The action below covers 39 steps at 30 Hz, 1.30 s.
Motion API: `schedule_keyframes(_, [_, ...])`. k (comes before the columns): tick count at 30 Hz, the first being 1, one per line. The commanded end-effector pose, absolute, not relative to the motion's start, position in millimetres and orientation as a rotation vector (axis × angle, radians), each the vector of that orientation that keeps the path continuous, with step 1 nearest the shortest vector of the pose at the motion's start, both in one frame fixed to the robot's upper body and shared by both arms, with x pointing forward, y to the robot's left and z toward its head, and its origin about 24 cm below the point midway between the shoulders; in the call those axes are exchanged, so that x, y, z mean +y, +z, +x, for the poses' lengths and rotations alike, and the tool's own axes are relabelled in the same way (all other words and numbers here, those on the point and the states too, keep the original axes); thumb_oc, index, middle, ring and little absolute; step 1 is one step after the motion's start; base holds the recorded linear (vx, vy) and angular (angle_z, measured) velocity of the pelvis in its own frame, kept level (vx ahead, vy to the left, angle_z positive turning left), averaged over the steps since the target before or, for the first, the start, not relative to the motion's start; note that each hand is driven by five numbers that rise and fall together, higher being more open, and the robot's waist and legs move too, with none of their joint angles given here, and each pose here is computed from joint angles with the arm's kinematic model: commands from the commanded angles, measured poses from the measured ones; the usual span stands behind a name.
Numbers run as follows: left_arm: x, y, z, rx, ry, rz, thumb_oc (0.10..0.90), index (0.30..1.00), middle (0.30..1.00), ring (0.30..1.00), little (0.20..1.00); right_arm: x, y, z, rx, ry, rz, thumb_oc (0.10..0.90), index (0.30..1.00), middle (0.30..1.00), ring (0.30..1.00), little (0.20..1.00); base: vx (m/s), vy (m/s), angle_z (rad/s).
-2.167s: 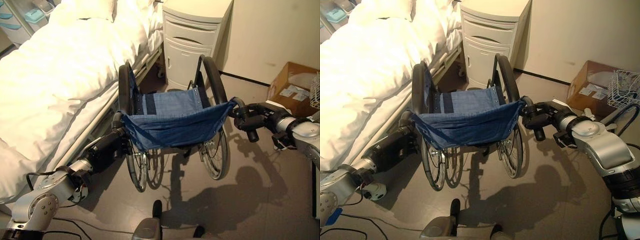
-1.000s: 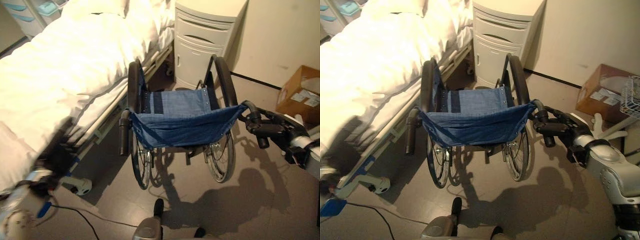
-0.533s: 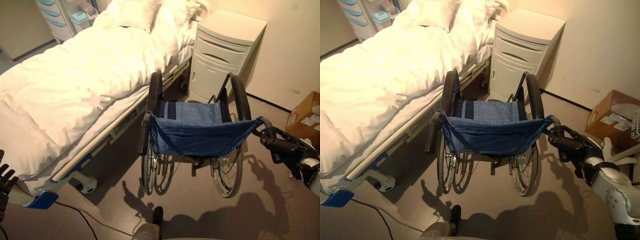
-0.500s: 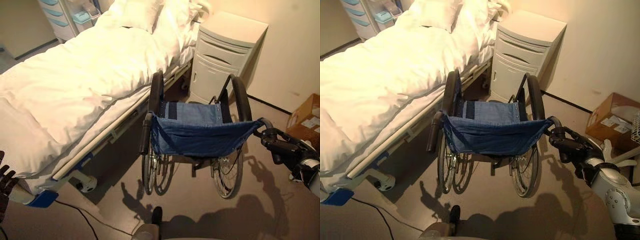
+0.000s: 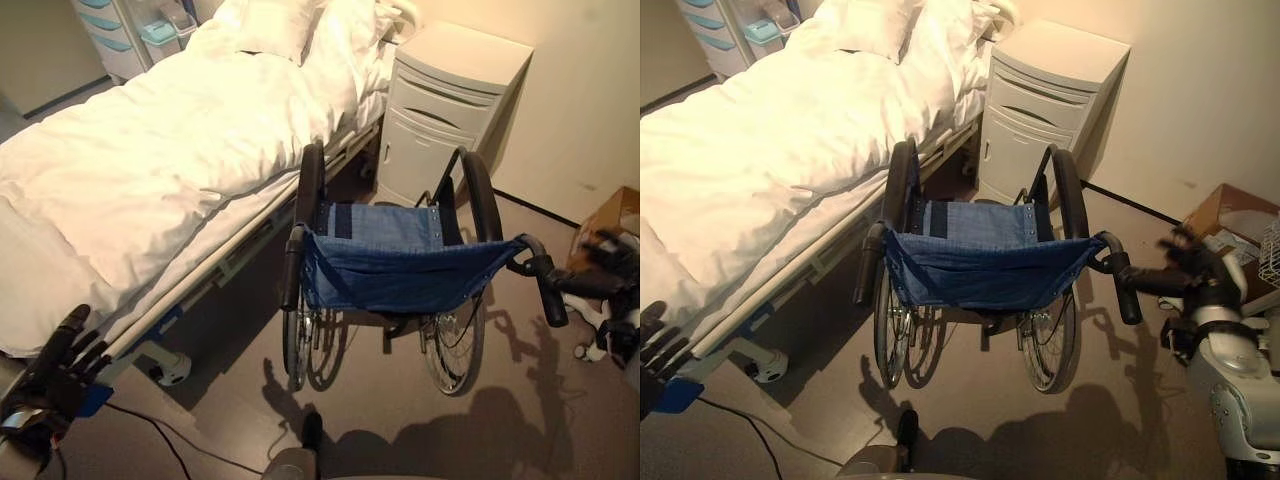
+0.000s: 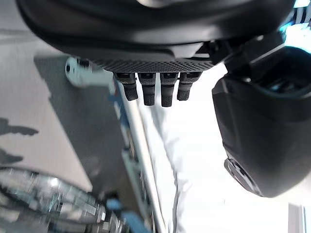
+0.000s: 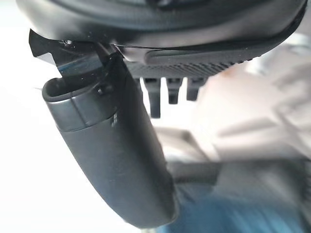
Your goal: Push the wheelchair next to the bed
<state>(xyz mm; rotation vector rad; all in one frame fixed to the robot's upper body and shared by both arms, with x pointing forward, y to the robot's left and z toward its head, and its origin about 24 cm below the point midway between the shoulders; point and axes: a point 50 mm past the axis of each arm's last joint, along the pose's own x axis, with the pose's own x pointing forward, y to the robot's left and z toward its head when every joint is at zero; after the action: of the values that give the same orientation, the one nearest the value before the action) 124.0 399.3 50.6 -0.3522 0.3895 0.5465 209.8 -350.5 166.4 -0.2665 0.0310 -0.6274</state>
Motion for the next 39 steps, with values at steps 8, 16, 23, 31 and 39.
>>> schedule_keyframes(8, [396.1, 63.3, 145.3, 0.286, 0.502, -0.355, 0.800, 0.900, 0.900, 0.900, 0.900, -334.1, 322.9, 174.7, -0.860, -0.872, -0.628, 0.800, 0.900, 0.900, 0.900, 0.900, 0.02, 0.010, -0.06])
schedule_keyframes(16, [392.2, 53.1, 136.8, 0.322, 0.502, -0.407, 0.800, 0.900, 0.900, 0.900, 0.900, -360.7, 277.4, 180.6, -0.638, -0.874, -0.467, 0.800, 0.900, 0.900, 0.900, 0.900, 0.00, 0.009, 0.00])
schedule_keyframes(23, [389.2, 36.3, 129.2, 0.401, 0.506, -0.453, 0.800, 0.900, 0.900, 0.900, 0.900, -388.7, 221.5, 180.8, -0.396, -0.982, -0.343, 0.800, 0.900, 0.900, 0.900, 0.900, 0.00, 0.003, 0.02])
schedule_keyframes(31, [349.4, -45.8, 107.0, 0.680, 0.445, -0.593, 0.800, 0.900, 0.900, 0.900, 0.900, -403.8, 53.9, 160.8, 0.269, -1.111, -0.115, 0.800, 0.900, 0.900, 0.900, 0.900, -0.02, 0.011, 0.00])
schedule_keyframes(39, [273.9, -129.1, 84.4, 1.075, 0.371, -0.686, 0.800, 0.900, 0.900, 0.900, 0.900, -325.9, -110.4, 109.3, 1.029, -0.985, 0.121, 0.800, 0.900, 0.900, 0.900, 0.900, -0.01, 0.000, 0.04])
